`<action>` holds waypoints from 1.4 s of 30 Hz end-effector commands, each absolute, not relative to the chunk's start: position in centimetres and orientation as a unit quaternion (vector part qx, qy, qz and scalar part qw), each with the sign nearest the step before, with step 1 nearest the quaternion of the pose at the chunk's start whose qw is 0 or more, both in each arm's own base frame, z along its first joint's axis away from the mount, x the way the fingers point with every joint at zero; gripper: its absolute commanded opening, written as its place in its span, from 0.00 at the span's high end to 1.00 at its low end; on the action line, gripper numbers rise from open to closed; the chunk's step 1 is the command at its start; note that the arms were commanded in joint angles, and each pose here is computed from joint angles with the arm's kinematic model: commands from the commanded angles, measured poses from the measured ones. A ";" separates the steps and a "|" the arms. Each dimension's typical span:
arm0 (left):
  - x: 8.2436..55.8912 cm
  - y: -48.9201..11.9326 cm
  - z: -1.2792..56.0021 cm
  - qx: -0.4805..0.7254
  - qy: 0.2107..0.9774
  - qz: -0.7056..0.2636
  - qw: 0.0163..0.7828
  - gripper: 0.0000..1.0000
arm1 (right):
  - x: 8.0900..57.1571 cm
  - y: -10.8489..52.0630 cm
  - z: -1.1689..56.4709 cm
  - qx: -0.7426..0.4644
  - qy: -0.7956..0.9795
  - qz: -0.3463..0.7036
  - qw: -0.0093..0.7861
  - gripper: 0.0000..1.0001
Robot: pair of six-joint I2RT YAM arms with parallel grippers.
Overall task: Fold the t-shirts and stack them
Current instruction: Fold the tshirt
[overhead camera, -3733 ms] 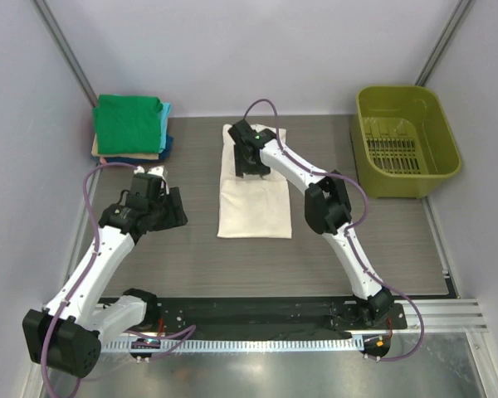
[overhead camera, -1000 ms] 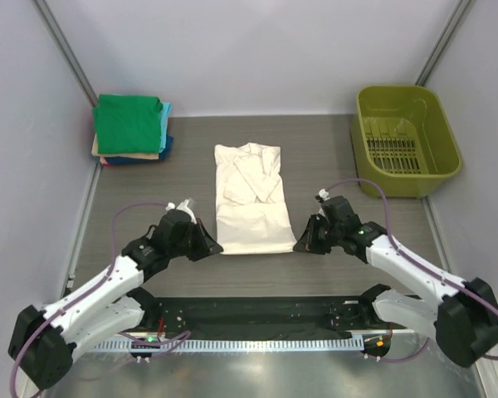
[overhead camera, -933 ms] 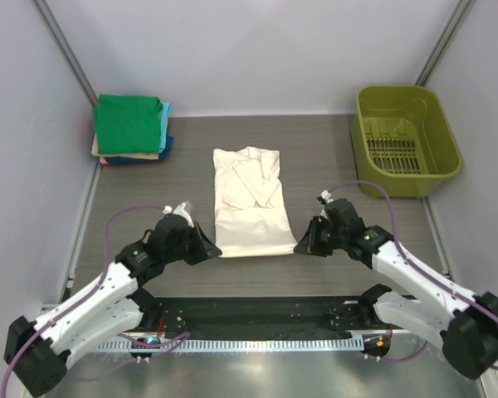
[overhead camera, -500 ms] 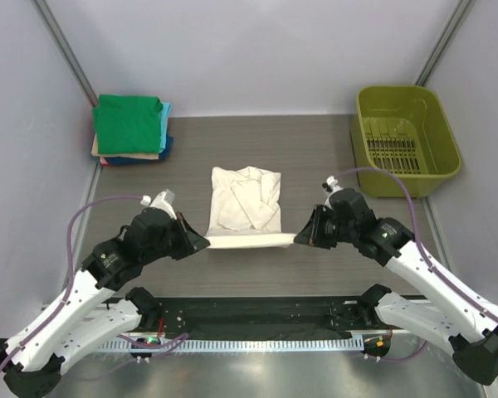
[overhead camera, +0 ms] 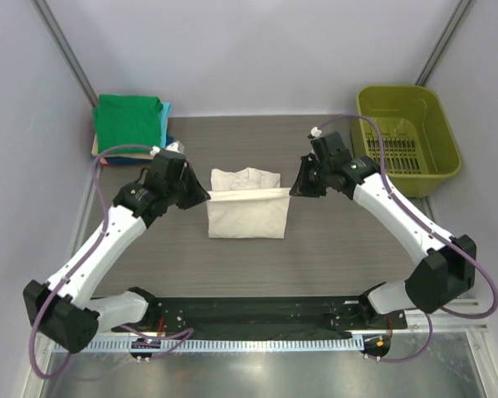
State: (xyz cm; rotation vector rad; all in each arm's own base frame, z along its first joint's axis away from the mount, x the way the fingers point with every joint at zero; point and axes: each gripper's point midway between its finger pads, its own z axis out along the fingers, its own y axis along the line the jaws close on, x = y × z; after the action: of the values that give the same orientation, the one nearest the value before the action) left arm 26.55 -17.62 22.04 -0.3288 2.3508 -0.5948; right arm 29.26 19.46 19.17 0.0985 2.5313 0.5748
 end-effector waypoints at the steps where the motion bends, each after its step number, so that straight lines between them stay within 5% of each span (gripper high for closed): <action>1: 30.4 -15.8 22.7 -0.123 0.898 -0.215 0.363 1.00 | 32.5 17.6 20.3 0.027 0.935 0.180 0.304 0.99; 20: 44.1 -14.8 16.0 -0.159 0.924 -0.203 0.281 1.00 | 44.8 19.3 13.8 0.038 0.948 0.189 0.251 0.99; 21: 45.1 -14.5 13.2 -0.166 0.934 -0.194 0.249 0.99 | 45.7 19.3 13.3 0.040 0.949 0.192 0.249 0.96; 22: 46.0 -14.8 12.2 -0.167 0.938 -0.200 0.230 0.96 | 46.5 19.4 12.9 0.042 0.949 0.196 0.244 0.82; 24: 49.1 -15.2 10.2 -0.157 0.941 -0.219 0.207 0.56 | 49.4 19.7 10.9 0.051 0.950 0.206 0.230 0.34; 26: 49.4 -15.8 9.4 -0.154 0.947 -0.229 0.166 0.38 | 51.4 19.5 10.6 0.060 0.950 0.210 0.223 0.23; 27: 51.3 -15.5 11.4 -0.147 0.944 -0.225 0.193 0.36 | 51.8 19.5 10.9 0.060 0.949 0.211 0.227 0.19; 34: 48.7 -14.3 12.4 -0.139 0.936 -0.215 0.242 0.30 | 48.9 17.8 14.0 0.051 0.945 0.195 0.257 0.17; 42: 45.3 -15.4 11.1 -0.142 0.910 -0.280 0.272 0.29 | 40.1 16.5 10.3 0.061 0.950 0.211 0.222 0.17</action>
State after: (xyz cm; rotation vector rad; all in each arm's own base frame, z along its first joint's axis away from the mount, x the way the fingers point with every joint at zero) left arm 44.03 -14.24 10.93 -0.4272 2.5484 -0.6630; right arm 40.88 16.03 9.16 0.1967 2.7027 0.5187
